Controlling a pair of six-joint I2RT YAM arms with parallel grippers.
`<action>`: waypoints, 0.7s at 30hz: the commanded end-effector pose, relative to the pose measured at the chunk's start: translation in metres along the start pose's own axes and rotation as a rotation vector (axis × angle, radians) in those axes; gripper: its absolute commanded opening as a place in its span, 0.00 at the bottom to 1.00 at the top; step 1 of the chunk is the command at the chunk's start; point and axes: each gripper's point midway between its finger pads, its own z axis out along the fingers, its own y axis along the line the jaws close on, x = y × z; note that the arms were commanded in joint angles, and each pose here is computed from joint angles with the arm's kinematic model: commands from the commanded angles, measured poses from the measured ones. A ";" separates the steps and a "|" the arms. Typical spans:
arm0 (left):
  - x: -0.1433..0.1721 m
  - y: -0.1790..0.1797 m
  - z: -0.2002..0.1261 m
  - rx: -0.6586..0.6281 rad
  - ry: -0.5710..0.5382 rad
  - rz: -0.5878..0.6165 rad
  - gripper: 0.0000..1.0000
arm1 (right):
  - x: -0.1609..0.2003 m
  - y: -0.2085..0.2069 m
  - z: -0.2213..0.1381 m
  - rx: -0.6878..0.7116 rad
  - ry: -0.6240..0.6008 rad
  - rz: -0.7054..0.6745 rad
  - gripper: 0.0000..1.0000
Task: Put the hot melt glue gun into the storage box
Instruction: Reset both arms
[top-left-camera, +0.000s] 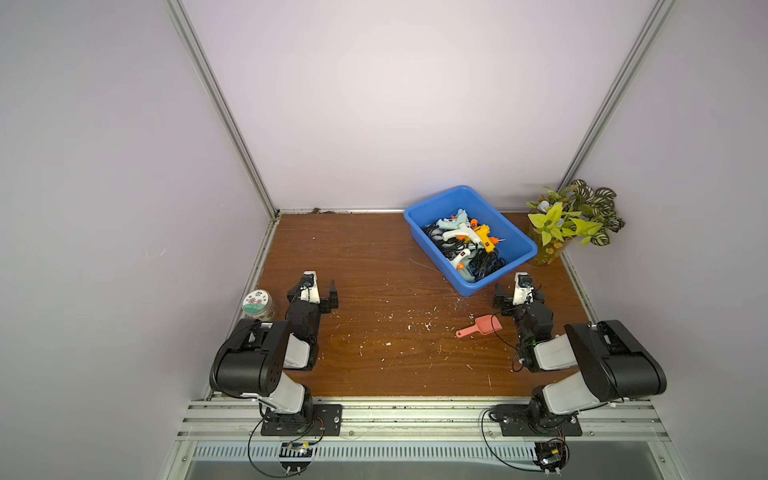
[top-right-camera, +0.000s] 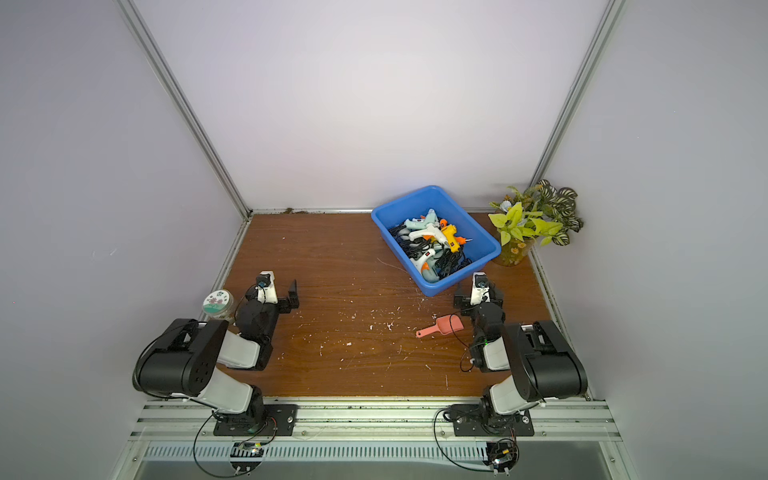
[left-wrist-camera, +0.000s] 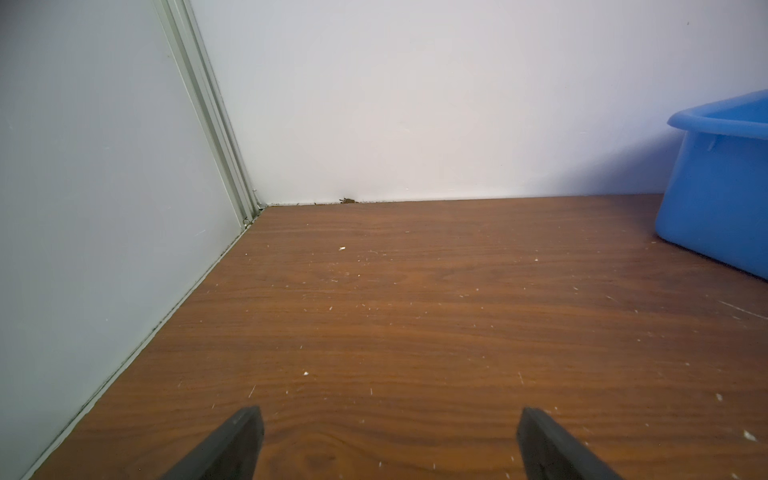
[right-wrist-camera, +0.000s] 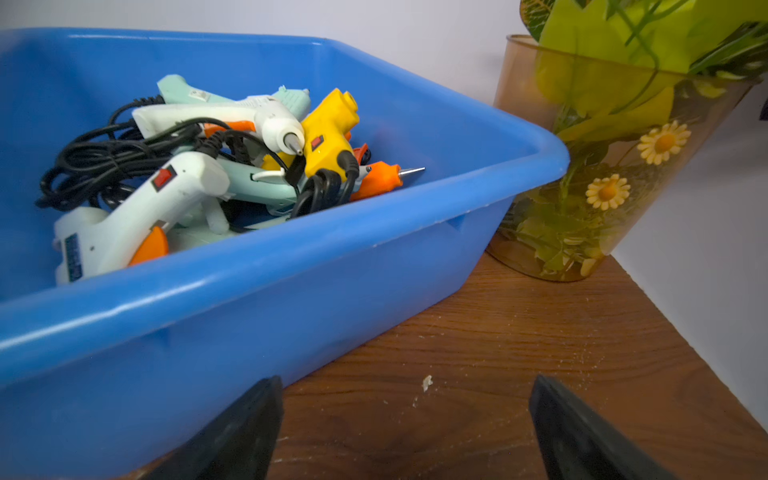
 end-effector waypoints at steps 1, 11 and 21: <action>-0.007 0.008 0.008 -0.028 -0.007 -0.002 1.00 | -0.027 -0.014 0.009 0.074 -0.074 0.048 1.00; -0.006 0.012 0.008 -0.049 -0.005 -0.005 1.00 | -0.028 -0.021 0.009 0.102 -0.084 0.069 0.99; -0.006 0.011 0.009 -0.047 -0.007 -0.005 1.00 | -0.028 -0.021 0.009 0.103 -0.083 0.068 1.00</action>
